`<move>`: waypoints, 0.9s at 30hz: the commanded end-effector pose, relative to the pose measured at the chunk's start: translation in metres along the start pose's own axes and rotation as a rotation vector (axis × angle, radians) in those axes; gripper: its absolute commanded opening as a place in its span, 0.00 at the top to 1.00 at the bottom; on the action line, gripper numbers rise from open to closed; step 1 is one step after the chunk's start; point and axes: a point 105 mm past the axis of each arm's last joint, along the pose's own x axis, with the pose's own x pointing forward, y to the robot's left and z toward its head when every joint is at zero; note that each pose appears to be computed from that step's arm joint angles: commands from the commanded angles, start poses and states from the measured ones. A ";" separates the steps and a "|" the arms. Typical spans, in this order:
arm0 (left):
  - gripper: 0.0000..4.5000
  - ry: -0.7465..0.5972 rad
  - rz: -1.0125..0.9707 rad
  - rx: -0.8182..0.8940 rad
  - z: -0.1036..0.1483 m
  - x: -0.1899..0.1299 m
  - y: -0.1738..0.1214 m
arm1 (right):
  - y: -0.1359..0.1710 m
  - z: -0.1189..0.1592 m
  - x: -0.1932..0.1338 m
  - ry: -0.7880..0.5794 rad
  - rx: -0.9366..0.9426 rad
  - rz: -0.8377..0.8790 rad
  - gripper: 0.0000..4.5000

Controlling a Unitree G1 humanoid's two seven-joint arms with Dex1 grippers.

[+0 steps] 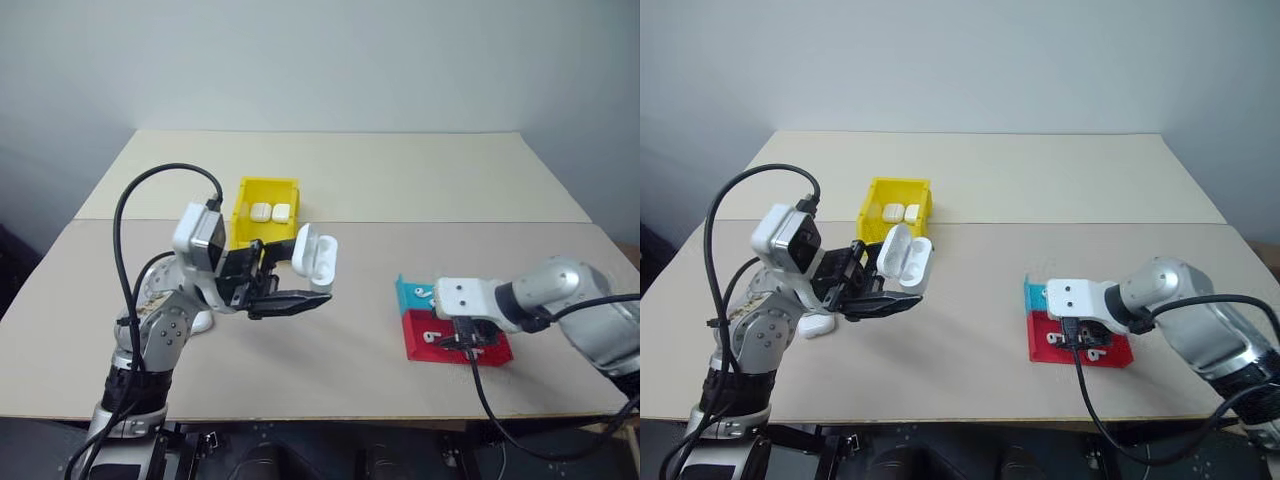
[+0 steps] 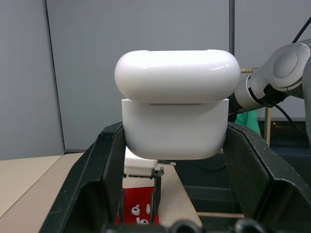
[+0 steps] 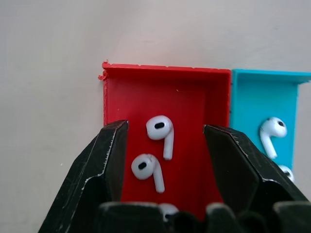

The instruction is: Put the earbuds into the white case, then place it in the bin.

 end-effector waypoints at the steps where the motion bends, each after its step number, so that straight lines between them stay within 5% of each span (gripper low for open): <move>1: 0.39 -0.003 -0.011 0.034 0.008 0.003 -0.007 | -0.005 0.003 0.001 0.016 -0.059 0.004 0.35; 22: 0.39 0.001 0.066 0.044 0.011 0.002 -0.017 | -0.006 -0.006 0.014 0.038 -0.110 0.075 0.35; 27: 0.39 -0.010 0.072 0.044 0.014 0.003 -0.017 | -0.006 -0.011 0.016 0.064 -0.132 0.068 0.61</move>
